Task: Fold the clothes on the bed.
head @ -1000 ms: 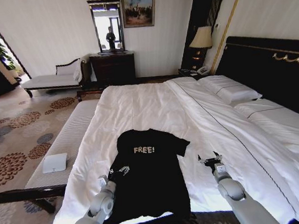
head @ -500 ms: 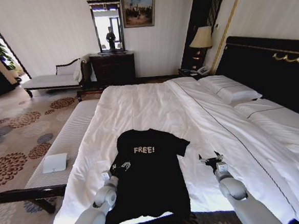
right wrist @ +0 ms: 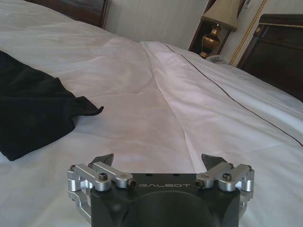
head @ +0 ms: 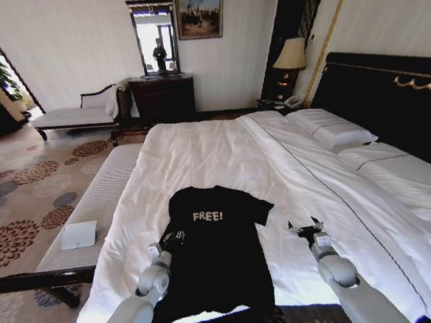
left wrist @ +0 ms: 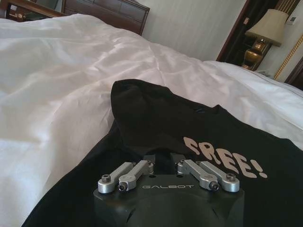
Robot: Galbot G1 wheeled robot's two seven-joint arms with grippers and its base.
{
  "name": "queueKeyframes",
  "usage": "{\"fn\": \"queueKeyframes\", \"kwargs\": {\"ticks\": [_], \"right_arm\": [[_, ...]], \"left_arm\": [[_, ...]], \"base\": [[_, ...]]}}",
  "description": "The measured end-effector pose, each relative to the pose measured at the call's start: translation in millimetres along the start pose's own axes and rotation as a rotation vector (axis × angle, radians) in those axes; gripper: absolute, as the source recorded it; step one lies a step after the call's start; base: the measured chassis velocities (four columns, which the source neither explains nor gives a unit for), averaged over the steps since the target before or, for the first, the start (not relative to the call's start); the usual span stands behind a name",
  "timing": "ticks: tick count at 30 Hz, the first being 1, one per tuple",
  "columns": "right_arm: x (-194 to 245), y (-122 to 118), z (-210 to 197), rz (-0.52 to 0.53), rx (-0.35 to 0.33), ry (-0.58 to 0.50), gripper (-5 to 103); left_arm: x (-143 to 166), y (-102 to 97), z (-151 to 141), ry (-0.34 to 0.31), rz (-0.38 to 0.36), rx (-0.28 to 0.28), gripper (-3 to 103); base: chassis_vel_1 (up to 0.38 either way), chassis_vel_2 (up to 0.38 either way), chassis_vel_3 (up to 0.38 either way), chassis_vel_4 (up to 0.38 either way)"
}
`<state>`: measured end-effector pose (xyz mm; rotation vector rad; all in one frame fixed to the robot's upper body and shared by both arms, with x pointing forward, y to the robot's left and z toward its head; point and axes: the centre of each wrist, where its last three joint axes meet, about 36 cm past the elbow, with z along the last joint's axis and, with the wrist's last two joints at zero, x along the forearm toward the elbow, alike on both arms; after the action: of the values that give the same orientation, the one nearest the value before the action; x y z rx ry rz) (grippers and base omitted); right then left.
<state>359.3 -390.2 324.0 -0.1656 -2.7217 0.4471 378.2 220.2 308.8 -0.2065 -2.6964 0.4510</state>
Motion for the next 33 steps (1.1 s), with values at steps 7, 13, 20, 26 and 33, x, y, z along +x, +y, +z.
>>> {"fn": "queueKeyframes", "kwargs": {"ticks": [7, 13, 20, 26, 33], "right_arm": [[1.1, 0.2, -1.5, -0.003, 0.0, -0.003, 100], [2.9, 0.2, -3.1, -0.007, -0.006, -0.003, 100], [3.2, 0.1, -4.7, -0.011, -0.016, -0.002, 100], [3.1, 0.1, -4.9, -0.012, -0.015, -0.002, 100], [4.0, -1.4, -3.8, -0.008, -0.014, 0.0, 100]], "left_arm": [[-0.6, 0.5, -1.6, -0.002, -0.008, 0.008, 18], [-3.5, 1.9, -4.4, 0.001, -0.022, 0.026, 24], [-6.9, 1.6, -5.6, 0.009, -0.029, 0.042, 47], [-9.6, 1.2, -6.4, 0.005, -0.029, 0.045, 64], [-12.3, 2.1, -7.8, 0.001, -0.03, 0.046, 42]], "base": [[0.0, 0.0, 0.0, 0.0], [0.0, 0.0, 0.0, 0.0], [0.0, 0.0, 0.0, 0.0], [0.0, 0.0, 0.0, 0.0], [0.0, 0.0, 0.0, 0.0]]}}
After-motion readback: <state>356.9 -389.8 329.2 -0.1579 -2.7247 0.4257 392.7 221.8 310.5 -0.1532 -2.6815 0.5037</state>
